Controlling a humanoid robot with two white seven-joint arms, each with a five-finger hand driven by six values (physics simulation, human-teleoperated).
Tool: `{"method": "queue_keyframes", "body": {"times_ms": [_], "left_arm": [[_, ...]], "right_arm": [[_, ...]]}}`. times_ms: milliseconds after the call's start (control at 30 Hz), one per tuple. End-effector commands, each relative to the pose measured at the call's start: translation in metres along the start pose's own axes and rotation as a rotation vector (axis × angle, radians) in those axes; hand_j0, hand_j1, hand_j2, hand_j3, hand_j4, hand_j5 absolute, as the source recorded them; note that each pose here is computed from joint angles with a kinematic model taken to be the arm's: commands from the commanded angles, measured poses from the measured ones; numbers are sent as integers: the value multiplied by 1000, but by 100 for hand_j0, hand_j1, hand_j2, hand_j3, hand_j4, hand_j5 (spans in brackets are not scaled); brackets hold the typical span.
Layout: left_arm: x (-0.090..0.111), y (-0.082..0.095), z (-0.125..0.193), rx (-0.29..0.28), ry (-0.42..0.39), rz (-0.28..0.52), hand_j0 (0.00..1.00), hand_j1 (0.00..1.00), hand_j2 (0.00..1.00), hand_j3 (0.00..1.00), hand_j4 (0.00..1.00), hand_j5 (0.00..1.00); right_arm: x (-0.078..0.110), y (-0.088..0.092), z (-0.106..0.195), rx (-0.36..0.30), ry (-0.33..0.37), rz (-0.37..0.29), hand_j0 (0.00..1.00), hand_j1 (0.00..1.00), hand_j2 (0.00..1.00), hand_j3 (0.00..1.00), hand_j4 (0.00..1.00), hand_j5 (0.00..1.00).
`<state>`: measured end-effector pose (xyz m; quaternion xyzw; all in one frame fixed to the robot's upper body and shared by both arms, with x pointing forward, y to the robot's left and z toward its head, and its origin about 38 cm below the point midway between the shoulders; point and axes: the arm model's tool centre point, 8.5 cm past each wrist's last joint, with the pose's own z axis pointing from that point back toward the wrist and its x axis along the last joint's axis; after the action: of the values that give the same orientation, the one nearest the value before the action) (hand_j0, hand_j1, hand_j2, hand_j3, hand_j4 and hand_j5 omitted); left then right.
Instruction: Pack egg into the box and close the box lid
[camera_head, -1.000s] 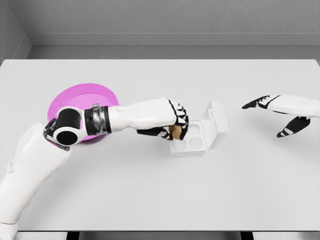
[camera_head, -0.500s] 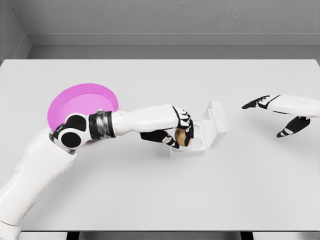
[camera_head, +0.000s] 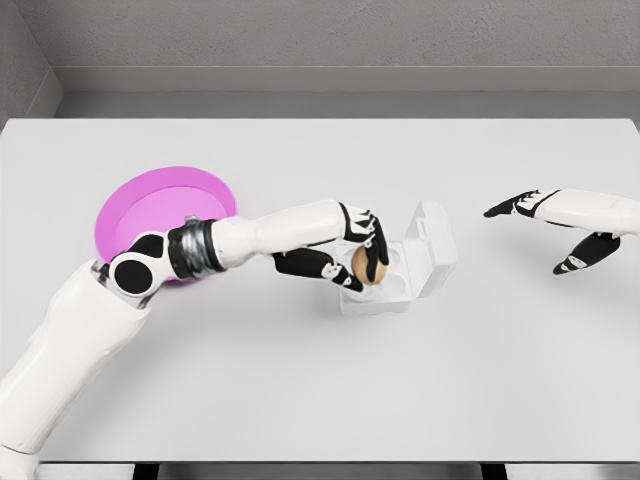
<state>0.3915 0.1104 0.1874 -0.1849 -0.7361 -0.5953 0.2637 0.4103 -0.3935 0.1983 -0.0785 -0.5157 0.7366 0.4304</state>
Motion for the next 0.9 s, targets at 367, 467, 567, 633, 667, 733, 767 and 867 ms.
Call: {"method": "queue_keyframes", "body": {"times_ms": [367,467,567,633,667,733,767,867], "left_arm": [[-17,-11,2,45,19,99,31,31,31,31,31,31],[-17,-12,4,62,10,125,31,31,31,31,31,31],[-18,-12,5,79,2,148,31,31,31,31,31,31],[-17,-16,3,75,-10,170,31,31,31,31,31,31],[-18,-16,4,85,-11,183,31,31,31,31,31,31],[-19,-15,4,88,-11,186,31,31,31,31,31,31],[-22,-16,5,90,-4,193,31,31,31,31,31,31],[-24,-17,6,104,-3,213,31,31,31,31,31,31]], "right_arm": [[0,-2,1,-7,-1,-3,100,100,100,100,100,100],[-1,-5,2,-14,4,-1,100,100,100,100,100,100],[1,0,-4,-9,-10,-9,100,100,100,100,100,100],[1,0,-4,-9,-10,-9,100,100,100,100,100,100],[1,0,-4,-9,-10,-9,100,100,100,100,100,100],[1,0,-4,-8,-10,-10,100,100,100,100,100,100],[2,-1,-4,-9,-11,-8,100,100,100,100,100,100],[1,0,-4,-9,-10,-9,100,100,100,100,100,100]]}}
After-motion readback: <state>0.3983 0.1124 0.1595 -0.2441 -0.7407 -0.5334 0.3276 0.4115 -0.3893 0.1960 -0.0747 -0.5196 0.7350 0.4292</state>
